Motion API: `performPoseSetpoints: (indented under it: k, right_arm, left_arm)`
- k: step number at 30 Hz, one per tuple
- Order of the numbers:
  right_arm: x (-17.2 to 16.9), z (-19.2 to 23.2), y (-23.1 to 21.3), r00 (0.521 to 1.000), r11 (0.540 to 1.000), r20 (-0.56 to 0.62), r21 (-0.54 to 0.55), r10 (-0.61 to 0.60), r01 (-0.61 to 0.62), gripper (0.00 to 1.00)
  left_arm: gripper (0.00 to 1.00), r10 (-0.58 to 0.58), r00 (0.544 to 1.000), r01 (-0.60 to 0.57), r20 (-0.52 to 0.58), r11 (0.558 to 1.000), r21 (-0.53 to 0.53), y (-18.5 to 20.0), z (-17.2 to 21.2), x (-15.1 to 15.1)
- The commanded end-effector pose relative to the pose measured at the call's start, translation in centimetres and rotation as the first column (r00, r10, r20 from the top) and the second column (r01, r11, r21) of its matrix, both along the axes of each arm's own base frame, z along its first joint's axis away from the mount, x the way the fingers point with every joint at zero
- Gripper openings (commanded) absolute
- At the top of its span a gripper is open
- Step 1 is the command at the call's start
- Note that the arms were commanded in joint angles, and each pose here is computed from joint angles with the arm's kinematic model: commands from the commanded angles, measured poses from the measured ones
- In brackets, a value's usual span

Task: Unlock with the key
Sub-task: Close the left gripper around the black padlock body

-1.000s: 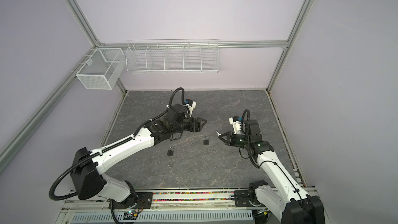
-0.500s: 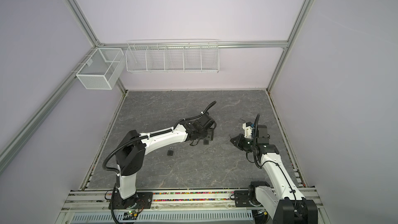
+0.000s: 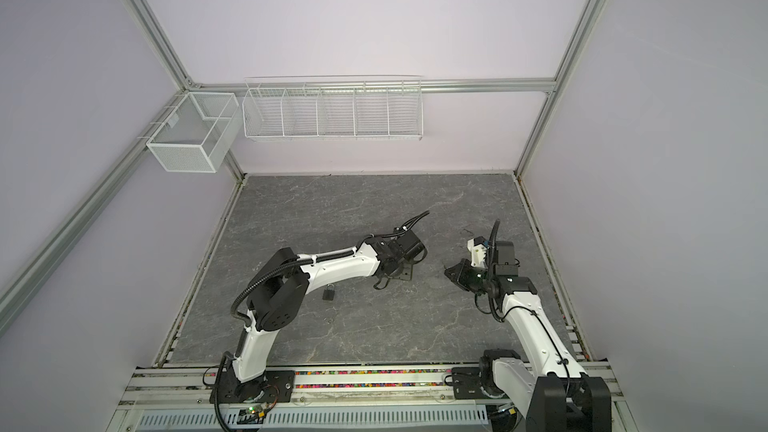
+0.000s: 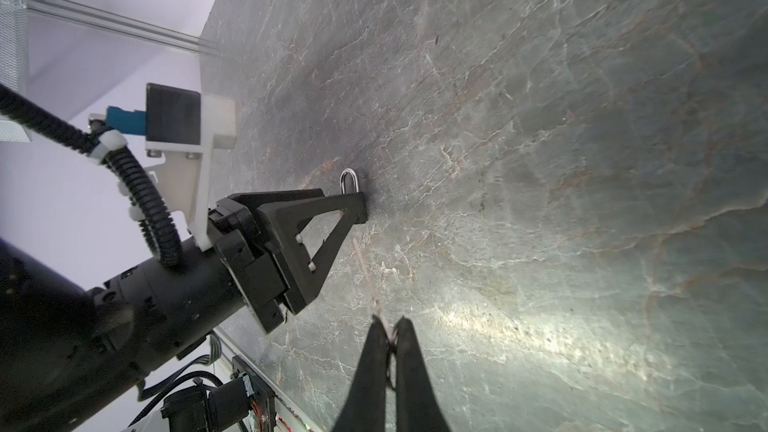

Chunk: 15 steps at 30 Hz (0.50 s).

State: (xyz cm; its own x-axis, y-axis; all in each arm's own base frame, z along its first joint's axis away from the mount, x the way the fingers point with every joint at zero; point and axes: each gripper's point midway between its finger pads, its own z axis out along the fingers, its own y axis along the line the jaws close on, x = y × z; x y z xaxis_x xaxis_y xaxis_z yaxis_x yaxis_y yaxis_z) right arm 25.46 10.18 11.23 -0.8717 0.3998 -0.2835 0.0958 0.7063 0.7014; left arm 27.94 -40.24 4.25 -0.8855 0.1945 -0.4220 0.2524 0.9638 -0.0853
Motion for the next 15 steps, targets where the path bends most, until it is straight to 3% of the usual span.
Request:
performPoseSetpoints:
  k: [1, 15]
  right_arm:
    - [-0.2, -0.7, 0.0, 1.000, 1.000, -0.006, -0.001, 0.011, -0.011, 0.06]
    - [-0.2, -1.5, 0.5, 1.000, 0.999, -0.022, 0.034, 0.022, -0.021, 0.06]
  left_arm:
    - [0.61, 0.027, 1.000, -0.027, 0.010, 0.999, 0.019, -0.2, -0.2, 0.0]
    - [0.57, 0.021, 1.000, -0.021, -0.010, 1.000, 0.010, -0.3, -1.1, -0.3]
